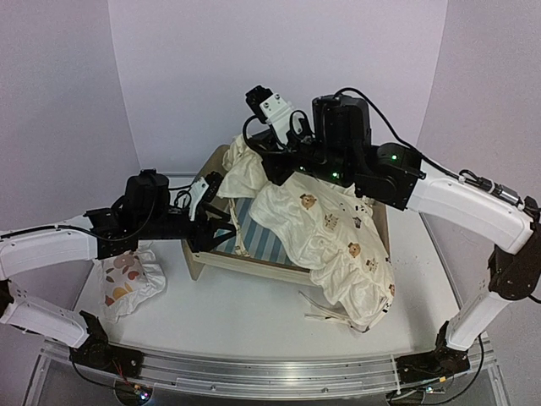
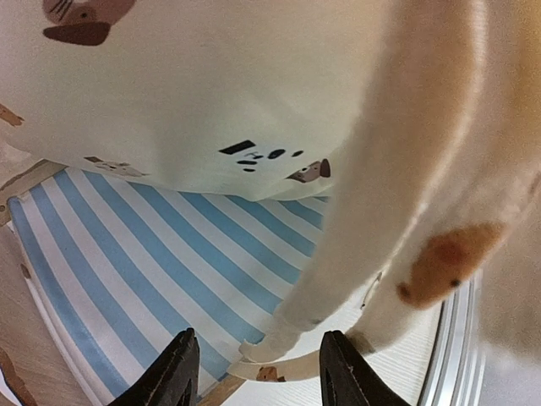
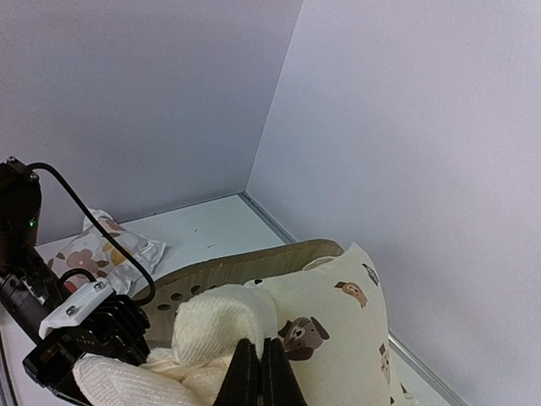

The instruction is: Set up the pet bed

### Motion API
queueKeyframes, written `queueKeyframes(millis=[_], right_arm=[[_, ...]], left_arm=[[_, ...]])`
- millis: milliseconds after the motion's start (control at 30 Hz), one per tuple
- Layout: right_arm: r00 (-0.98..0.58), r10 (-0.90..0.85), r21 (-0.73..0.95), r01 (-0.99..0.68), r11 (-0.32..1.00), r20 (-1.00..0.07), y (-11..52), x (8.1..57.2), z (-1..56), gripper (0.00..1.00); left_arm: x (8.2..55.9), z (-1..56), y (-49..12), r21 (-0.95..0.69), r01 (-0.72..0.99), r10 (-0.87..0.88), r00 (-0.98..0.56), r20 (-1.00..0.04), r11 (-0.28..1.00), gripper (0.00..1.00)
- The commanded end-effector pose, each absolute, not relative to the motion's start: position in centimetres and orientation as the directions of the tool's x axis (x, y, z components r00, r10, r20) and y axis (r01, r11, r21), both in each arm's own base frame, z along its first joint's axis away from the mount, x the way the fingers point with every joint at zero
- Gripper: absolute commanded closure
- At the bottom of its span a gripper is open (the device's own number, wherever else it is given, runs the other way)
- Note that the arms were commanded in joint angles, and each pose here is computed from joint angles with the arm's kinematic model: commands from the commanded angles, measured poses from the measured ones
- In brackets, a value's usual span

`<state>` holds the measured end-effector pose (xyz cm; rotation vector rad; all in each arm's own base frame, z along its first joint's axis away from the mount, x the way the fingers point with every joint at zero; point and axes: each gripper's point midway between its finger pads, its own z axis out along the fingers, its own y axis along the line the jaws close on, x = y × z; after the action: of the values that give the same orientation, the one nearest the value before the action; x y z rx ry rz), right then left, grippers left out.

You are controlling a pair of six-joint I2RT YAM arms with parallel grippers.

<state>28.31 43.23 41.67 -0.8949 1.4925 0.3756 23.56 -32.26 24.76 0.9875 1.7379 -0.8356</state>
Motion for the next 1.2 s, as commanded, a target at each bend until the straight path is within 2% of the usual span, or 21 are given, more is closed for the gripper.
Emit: queueKeyframes(millis=[0,200,400,433,500,567,800,1167], right_arm=[[0.160,-0.195,-0.251,-0.685,0.684,-0.968,41.4,27.6,46.5,1.00],[0.155,-0.185,-0.240,-0.691,0.682,-0.970,41.3,27.4,46.5,1.00],[0.151,-0.182,-0.235,-0.692,0.682,-0.972,41.2,27.3,46.4,1.00],[0.150,-0.182,-0.235,-0.693,0.682,-0.972,41.2,27.3,46.4,1.00],[0.150,-0.184,-0.236,-0.691,0.683,-0.971,41.1,27.3,46.3,1.00],[0.149,-0.185,-0.236,-0.692,0.683,-0.971,41.0,27.3,46.2,1.00],[0.130,-0.182,-0.220,-0.707,0.672,-0.975,41.1,27.0,45.4,1.00],[0.060,-0.211,-0.185,-0.743,0.643,-0.976,42.5,27.1,41.6,1.00]], left_arm=[[22.3,27.5,-32.7,-0.085,0.914,0.197,-0.175,-0.965,0.396,0.50],[24.0,27.0,-33.3,-0.082,0.888,0.174,-0.179,-0.968,0.453,0.52],[26.0,27.0,-33.6,-0.058,0.848,0.167,-0.170,-0.971,0.528,0.65],[26.1,27.0,-33.6,-0.054,0.844,0.168,-0.168,-0.971,0.533,0.70],[26.2,27.0,-33.7,-0.047,0.843,0.171,-0.163,-0.972,0.536,0.92],[26.3,27.8,-33.6,-0.038,0.837,0.166,-0.152,-0.974,0.546,1.00],[28.1,31.4,-31.6,0.031,0.742,0.154,-0.099,-0.983,0.670,1.00],[30.9,29.9,-28.3,0.121,0.564,0.248,-0.155,-0.956,0.817,1.00]])
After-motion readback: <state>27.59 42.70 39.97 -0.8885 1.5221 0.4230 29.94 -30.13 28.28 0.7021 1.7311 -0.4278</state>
